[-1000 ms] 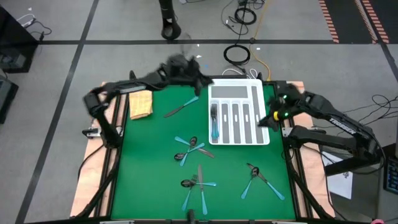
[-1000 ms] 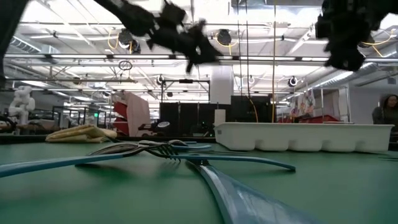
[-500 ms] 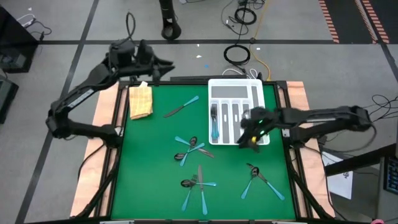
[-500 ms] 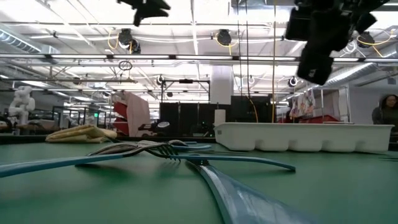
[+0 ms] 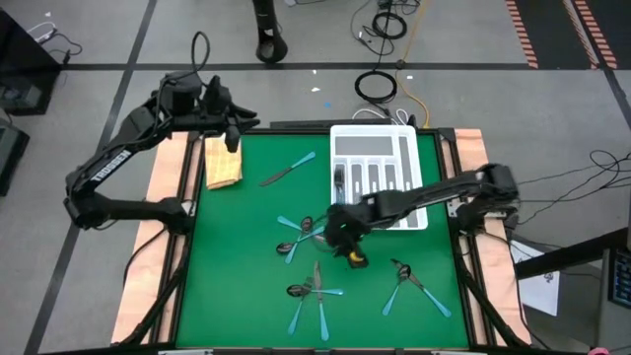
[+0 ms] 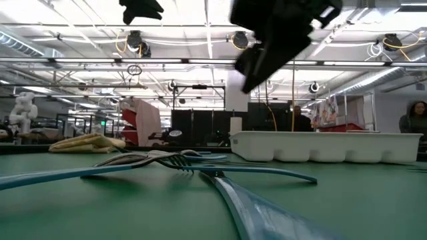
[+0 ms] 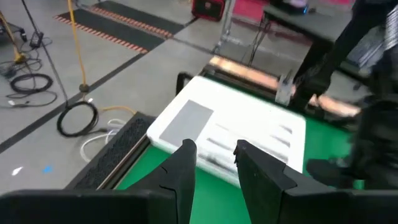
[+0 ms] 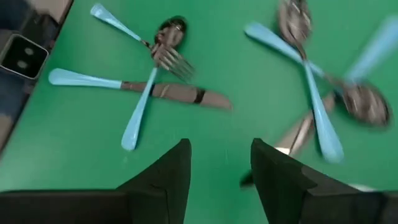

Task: Sort silverware
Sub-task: Put the blue fork into the silverware organizer

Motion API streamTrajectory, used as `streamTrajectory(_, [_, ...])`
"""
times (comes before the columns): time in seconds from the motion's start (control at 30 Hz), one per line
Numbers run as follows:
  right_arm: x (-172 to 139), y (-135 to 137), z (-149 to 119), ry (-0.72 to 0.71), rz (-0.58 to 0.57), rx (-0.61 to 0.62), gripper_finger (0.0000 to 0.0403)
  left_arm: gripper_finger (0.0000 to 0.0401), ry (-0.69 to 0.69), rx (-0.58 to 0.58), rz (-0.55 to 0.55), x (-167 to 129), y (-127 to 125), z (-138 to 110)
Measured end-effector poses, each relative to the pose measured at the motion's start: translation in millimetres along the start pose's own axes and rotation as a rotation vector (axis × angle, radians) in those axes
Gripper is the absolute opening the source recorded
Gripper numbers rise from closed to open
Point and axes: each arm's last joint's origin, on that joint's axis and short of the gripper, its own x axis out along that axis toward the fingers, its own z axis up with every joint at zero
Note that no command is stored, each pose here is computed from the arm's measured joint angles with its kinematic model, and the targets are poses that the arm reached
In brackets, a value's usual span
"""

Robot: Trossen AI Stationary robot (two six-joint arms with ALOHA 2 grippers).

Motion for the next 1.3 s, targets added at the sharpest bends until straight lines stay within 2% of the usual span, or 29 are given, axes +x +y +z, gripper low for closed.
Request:
streamTrajectory(0.2, [35.7, 10.4, 39.2, 0.051, 0.028, -0.163, 0.0155, 0.0121, 0.014, 0.024, 0.009, -7.5, -2.4, -2.7])
streamTrajectory(0.43, [71.9, 31.8, 61.7, 0.087, 0.082, -0.358, 0.0155, 0.0121, -0.006, 0.03, 0.034, -15.2, -4.3, -2.1])
streamTrajectory(0.7, [107.9, 51.3, 65.9, 0.104, 0.119, -0.507, 0.0155, 0.0121, 0.035, 0.015, 0.104, -24.1, -5.4, -8.0])
streamTrajectory(0.9, [127.4, 65.8, 64.5, 0.088, 0.071, -0.589, 0.0155, 0.0121, 0.118, -0.041, 0.146, -26.5, -5.0, -16.8])
streamTrajectory(1.07, [134.8, 70.6, 67.0, 0.05, 0.018, -0.635, 0.0155, 0.0121, 0.151, -0.049, 0.152, -27.4, -5.2, -20.2])
streamTrajectory(1.3, [136.5, 70.9, 69.6, 0.018, 0.012, -0.646, 0.0155, 0.0121, 0.161, -0.051, 0.157, -27.5, -5.0, -21.1])
